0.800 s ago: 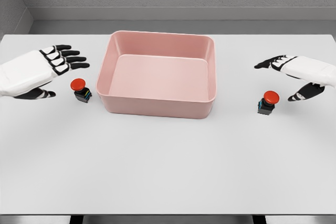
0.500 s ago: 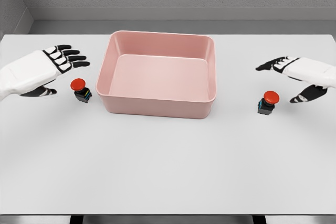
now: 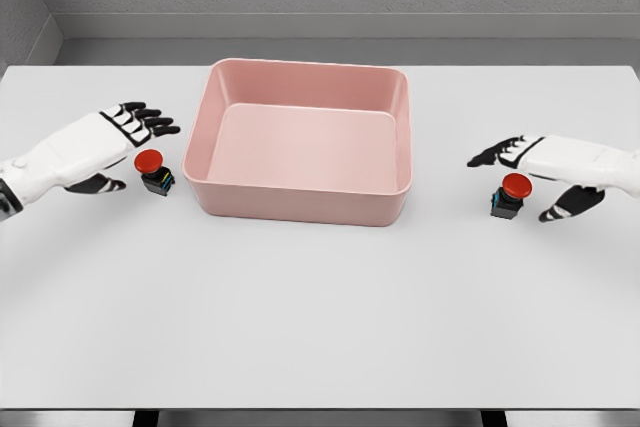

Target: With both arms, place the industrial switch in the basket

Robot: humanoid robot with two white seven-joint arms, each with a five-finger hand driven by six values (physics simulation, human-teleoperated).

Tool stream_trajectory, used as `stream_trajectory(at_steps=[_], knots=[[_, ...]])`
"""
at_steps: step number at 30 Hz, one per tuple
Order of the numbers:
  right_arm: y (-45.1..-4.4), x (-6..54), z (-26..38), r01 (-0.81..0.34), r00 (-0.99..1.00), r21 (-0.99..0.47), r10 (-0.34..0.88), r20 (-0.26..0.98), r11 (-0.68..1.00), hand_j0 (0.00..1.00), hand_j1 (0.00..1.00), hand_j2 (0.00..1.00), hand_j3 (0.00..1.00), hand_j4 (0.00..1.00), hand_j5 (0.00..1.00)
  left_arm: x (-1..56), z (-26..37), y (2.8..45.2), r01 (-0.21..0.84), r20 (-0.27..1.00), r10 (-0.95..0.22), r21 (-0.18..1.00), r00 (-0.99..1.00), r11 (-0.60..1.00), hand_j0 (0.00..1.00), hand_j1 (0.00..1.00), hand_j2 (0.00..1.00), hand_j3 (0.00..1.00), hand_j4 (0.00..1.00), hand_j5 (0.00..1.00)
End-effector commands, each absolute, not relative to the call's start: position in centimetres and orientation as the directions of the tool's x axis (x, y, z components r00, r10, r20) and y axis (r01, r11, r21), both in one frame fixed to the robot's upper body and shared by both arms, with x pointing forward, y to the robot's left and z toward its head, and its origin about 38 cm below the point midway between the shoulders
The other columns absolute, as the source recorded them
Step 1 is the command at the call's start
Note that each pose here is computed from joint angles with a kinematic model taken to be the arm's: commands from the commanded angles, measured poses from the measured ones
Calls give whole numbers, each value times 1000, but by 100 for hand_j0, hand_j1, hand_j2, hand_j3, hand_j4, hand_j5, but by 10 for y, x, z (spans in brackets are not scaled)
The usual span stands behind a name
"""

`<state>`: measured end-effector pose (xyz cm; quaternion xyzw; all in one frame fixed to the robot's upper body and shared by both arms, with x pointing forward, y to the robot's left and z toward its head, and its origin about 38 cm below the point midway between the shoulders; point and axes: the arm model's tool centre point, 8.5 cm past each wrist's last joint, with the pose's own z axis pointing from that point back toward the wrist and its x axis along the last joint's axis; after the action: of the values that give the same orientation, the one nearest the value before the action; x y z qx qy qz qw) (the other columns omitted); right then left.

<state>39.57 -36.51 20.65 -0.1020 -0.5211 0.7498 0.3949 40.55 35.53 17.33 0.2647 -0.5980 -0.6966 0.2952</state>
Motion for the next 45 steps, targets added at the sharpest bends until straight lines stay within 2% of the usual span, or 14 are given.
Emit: stream_trajectory(at_steps=[1,13,19,25,27,29,35,39,42,45], knots=[[-364,397,202,-518,-652,-839,712,261,-166,100,100,100,100,100,100,406,171,354,96,-16,-729,989,-684,-112,100,100,100,100,100,100],[-356,415,193,-539,-613,-830,743,269,-144,100,100,100,100,100,100,420,162,365,121,10,-768,989,-640,-88,100,100,100,100,100,100],[-363,417,191,-544,-597,-828,757,265,-139,100,100,100,100,100,100,421,149,349,134,30,-753,988,-657,-78,100,100,100,100,100,100],[-350,420,185,-547,-610,-826,740,283,-135,96,96,96,96,96,96,421,148,349,138,31,-754,987,-656,-80,100,100,100,100,100,100],[-349,420,184,-547,-612,-826,739,281,-139,91,91,91,91,91,91,421,148,350,138,30,-754,987,-656,-81,94,94,94,94,94,94],[-349,420,184,-547,-613,-825,739,280,-142,86,86,86,86,86,86,421,148,350,138,29,-755,987,-656,-82,94,94,94,94,94,94],[-358,421,183,-551,-600,-823,752,275,-139,86,86,86,86,86,86,420,149,352,138,29,-756,987,-654,-82,94,94,94,94,94,94],[-361,421,182,-554,-596,-821,755,274,-139,84,84,84,84,84,84,420,149,352,138,28,-757,987,-653,-83,86,86,86,86,86,86],[-361,420,181,-558,-596,-818,755,274,-143,81,81,81,81,81,81,419,148,353,142,28,-757,986,-653,-86,86,86,86,86,86,86],[-361,420,180,-560,-595,-816,755,276,-144,77,77,77,77,77,77,419,147,353,142,29,-757,986,-653,-85,81,81,81,81,81,81]])
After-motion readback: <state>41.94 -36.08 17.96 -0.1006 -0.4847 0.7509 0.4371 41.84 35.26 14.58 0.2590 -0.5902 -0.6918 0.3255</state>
